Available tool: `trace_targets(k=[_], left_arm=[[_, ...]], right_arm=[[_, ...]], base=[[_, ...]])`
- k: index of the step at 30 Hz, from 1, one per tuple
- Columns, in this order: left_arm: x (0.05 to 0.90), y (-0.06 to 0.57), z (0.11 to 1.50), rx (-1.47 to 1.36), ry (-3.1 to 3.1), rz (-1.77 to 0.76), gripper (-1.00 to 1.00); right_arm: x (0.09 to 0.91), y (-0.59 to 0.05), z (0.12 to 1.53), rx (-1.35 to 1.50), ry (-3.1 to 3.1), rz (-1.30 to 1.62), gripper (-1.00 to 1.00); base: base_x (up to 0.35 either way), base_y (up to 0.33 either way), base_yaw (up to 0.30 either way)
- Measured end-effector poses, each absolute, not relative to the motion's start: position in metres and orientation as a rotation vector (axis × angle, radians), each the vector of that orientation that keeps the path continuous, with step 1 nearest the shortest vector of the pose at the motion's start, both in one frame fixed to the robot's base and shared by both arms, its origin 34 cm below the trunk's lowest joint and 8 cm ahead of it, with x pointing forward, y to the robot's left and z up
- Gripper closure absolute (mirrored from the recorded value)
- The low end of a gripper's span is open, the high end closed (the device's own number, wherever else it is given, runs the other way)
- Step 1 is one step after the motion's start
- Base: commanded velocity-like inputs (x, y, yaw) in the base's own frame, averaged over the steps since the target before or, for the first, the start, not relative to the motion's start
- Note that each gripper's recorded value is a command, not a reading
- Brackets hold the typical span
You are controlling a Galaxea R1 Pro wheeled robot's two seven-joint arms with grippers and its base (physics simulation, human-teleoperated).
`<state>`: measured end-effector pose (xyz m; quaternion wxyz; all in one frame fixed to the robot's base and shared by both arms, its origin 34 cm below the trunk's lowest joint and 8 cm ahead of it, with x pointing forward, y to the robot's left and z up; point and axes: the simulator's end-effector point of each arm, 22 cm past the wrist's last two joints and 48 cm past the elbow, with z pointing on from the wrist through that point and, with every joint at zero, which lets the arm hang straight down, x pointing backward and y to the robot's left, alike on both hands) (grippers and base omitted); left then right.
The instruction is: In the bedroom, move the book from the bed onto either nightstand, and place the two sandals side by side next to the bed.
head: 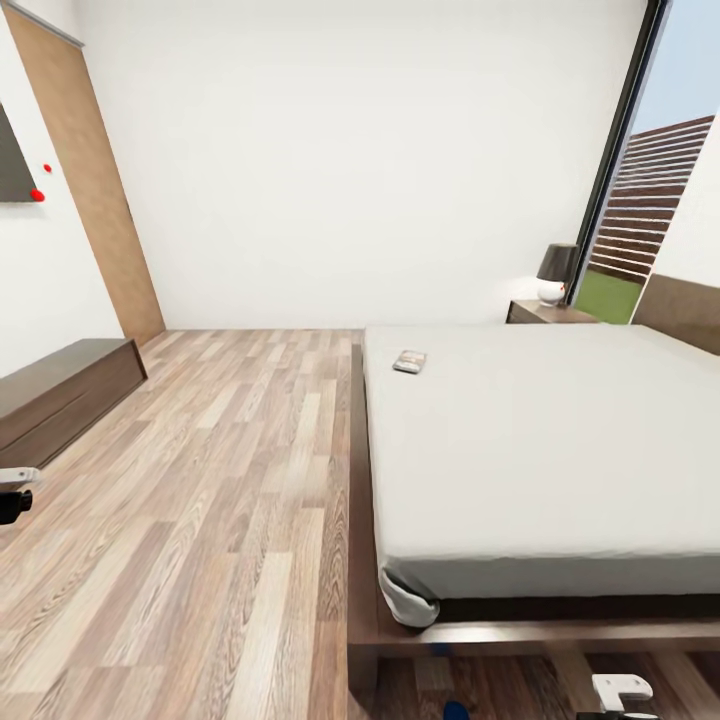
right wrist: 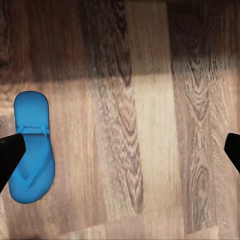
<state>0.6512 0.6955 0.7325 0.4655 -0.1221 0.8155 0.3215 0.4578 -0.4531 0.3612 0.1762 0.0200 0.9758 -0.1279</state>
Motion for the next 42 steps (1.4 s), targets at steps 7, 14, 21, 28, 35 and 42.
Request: trace_targets(k=[7,14,21,28,35,42], left_arm=[[0.654,0.695,0.747,-0.293,2.003,0.798,-1.00],[0.656,0.695,0.761,-0.291,2.004,0.799,-1.00],[0.659,0.695,0.775,-0.290,2.005,0.801,-1.00],[0.661,0.695,0.789,-0.289,2.006,0.801,-1.00],[0.661,0.696,0.797,-0.292,2.018,0.802,-1.00],[0.655,0.700,0.794,-0.309,2.055,0.802,-1.00]], right_arm=[[0.460,-0.452,0.375,0.054,2.764,-0.360,-1.00],[0.462,-0.452,0.390,0.054,2.764,-0.360,-1.00],[0.465,-0.450,0.403,0.051,2.765,-0.357,-1.00],[0.467,-0.448,0.417,0.050,2.766,-0.355,-1.00],[0.468,-0.448,0.430,0.050,2.767,-0.353,-1.00],[0.469,-0.446,0.442,0.046,2.749,-0.347,-1.00]], base=[[0.000,0.000,0.000],[0.000,0.000,0.000],[0.000,0.000,0.000],[0.000,0.000,0.000],[0.000,0.000,0.000],[0.000,0.000,0.000]])
